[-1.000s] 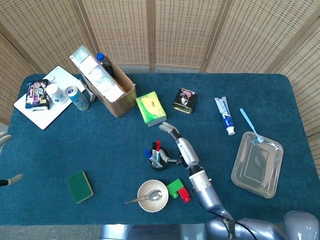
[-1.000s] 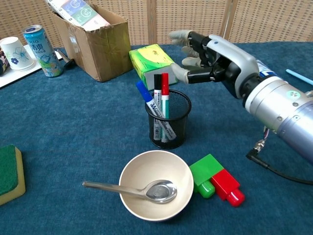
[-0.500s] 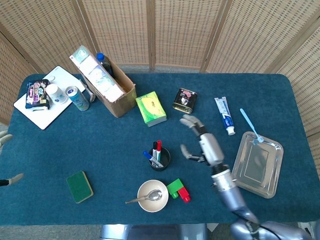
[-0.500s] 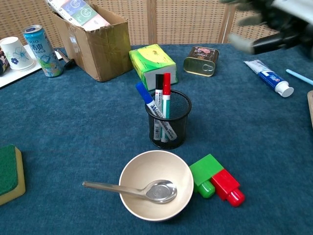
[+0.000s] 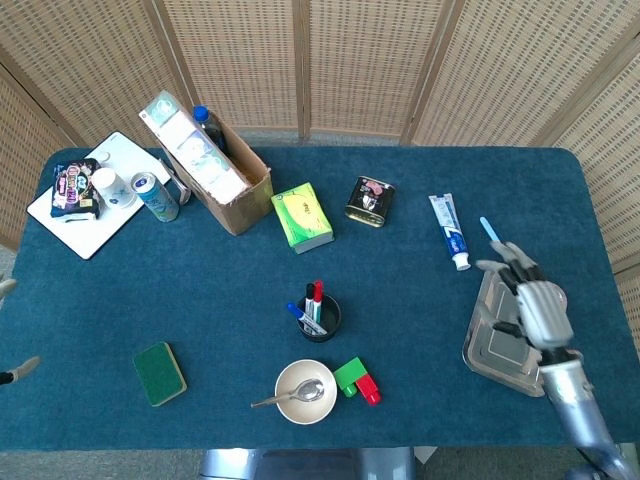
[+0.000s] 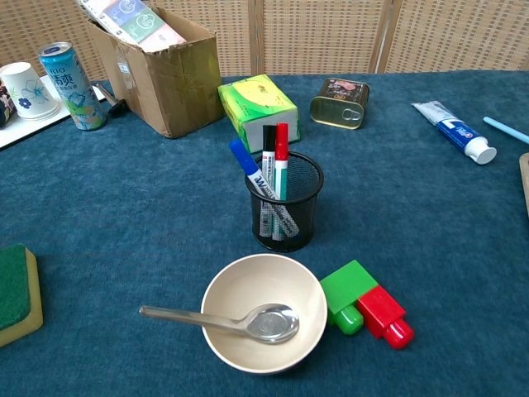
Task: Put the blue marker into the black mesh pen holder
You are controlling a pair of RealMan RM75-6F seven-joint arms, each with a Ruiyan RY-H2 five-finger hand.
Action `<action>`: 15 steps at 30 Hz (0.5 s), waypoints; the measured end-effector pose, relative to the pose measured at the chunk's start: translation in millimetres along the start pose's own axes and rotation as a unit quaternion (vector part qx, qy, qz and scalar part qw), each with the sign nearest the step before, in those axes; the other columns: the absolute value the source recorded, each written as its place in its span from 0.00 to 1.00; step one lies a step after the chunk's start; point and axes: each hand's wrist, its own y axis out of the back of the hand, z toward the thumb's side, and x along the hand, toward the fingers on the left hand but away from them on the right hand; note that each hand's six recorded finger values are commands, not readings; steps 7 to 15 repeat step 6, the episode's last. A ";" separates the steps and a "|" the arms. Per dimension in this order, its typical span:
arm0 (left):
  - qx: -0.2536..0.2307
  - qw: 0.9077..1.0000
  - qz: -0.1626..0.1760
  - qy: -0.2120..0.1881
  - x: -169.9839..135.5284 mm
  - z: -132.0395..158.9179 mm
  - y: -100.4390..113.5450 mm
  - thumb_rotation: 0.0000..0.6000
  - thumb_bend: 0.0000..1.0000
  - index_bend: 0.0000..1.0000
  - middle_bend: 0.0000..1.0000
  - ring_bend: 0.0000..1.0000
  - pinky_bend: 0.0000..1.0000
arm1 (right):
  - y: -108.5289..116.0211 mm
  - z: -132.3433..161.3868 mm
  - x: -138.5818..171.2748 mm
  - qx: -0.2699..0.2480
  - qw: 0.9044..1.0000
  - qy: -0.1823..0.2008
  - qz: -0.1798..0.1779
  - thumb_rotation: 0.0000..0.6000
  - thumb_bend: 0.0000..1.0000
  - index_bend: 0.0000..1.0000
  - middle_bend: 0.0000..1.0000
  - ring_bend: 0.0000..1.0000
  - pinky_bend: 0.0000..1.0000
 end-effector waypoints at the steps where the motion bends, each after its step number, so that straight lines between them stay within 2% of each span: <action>1: 0.003 1.000 0.003 0.002 -2.7 -2.4 -1.7 1.00 0.14 0.11 0.00 0.00 0.04 | 1.5 -4.1 7.6 0.011 1.000 -0.006 -0.001 1.00 0.38 0.26 0.07 0.00 0.09; 6: 0.026 1.000 0.009 0.016 -10.5 -11.9 -7.0 1.00 0.14 0.11 0.00 0.00 0.02 | 5.3 -19.1 37.6 0.078 0.996 -0.031 -0.002 1.00 0.33 0.25 0.05 0.00 0.03; 15: 0.026 1.000 0.009 0.016 -10.5 -11.9 -7.0 1.00 0.14 0.11 0.00 0.00 0.02 | 5.3 -19.1 37.6 0.078 0.996 -0.031 -0.002 1.00 0.33 0.25 0.05 0.00 0.03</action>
